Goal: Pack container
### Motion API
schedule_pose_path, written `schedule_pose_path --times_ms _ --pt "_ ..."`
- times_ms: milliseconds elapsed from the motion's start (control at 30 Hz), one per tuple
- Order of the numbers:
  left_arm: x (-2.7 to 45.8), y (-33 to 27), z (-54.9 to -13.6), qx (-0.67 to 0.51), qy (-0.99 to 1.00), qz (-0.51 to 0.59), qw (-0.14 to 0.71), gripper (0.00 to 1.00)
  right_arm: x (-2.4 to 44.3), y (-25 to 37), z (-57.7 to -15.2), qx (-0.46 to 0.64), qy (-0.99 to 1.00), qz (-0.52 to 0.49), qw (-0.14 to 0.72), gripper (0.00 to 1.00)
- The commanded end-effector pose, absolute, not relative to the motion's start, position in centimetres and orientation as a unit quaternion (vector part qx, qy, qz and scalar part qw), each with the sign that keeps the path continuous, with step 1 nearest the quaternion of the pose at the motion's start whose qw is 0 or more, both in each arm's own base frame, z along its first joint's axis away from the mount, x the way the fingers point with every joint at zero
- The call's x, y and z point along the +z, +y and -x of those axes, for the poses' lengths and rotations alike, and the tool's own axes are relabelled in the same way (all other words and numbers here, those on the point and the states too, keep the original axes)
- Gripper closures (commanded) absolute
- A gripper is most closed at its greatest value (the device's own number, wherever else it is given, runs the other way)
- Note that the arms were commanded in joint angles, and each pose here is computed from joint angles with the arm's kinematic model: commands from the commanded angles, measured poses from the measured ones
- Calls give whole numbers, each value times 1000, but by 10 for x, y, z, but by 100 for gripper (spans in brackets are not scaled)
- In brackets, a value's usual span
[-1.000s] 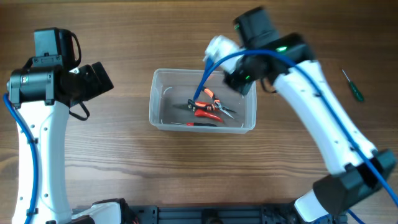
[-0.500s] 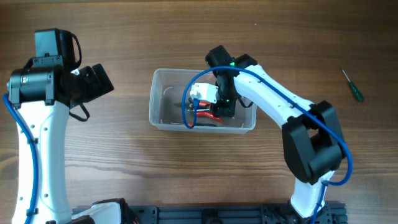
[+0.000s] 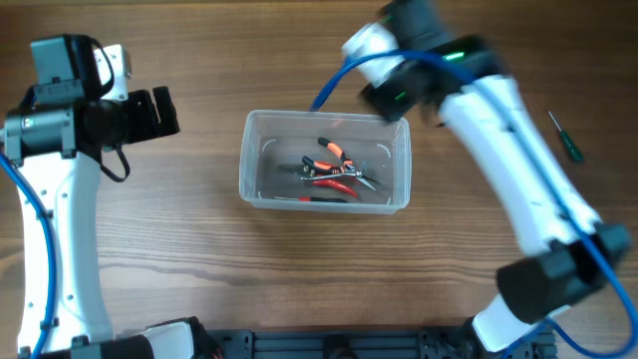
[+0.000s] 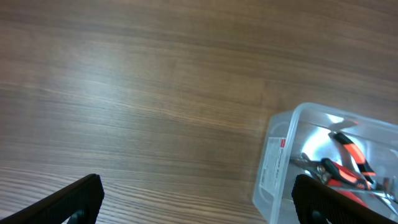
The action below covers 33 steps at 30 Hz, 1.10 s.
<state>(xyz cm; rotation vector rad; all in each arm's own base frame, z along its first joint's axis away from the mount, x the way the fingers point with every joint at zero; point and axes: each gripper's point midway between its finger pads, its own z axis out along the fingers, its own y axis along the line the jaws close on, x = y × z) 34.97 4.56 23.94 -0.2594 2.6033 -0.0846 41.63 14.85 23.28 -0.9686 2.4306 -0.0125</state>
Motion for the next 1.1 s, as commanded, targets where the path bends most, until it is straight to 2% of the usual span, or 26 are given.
schedule_pose_path --times_ms 0,33,67,100,267,333,400,567,833,1067 --pt "231 56 -354 -54 961 93 253 0 271 25 -442 -68 930 202 298 28" --pt "233 57 -354 -54 961 94 256 0 271 2 -442 -80 933 193 293 27" --pt "234 57 -355 -53 960 93 259 0 264 -42 -437 -91 941 174 275 21" --pt "233 57 -354 -53 960 94 257 0 259 -60 -434 -88 944 174 266 20" --pt "232 56 -352 -59 960 111 251 0 254 -135 -415 -96 958 99 253 19" --pt "232 56 -352 -61 959 122 250 0 251 -163 -406 -89 961 66 254 14" --pt "232 56 -352 -61 959 121 250 0 241 -179 -399 -78 963 66 248 12" --pt "234 58 -355 -59 957 121 258 0 175 -213 -382 -51 979 94 173 12" --pt "234 58 -355 -59 957 121 257 0 59 -229 -394 -3 988 128 85 17" --pt "233 57 -353 -59 958 121 254 0 7 -241 -402 -5 990 125 65 18"
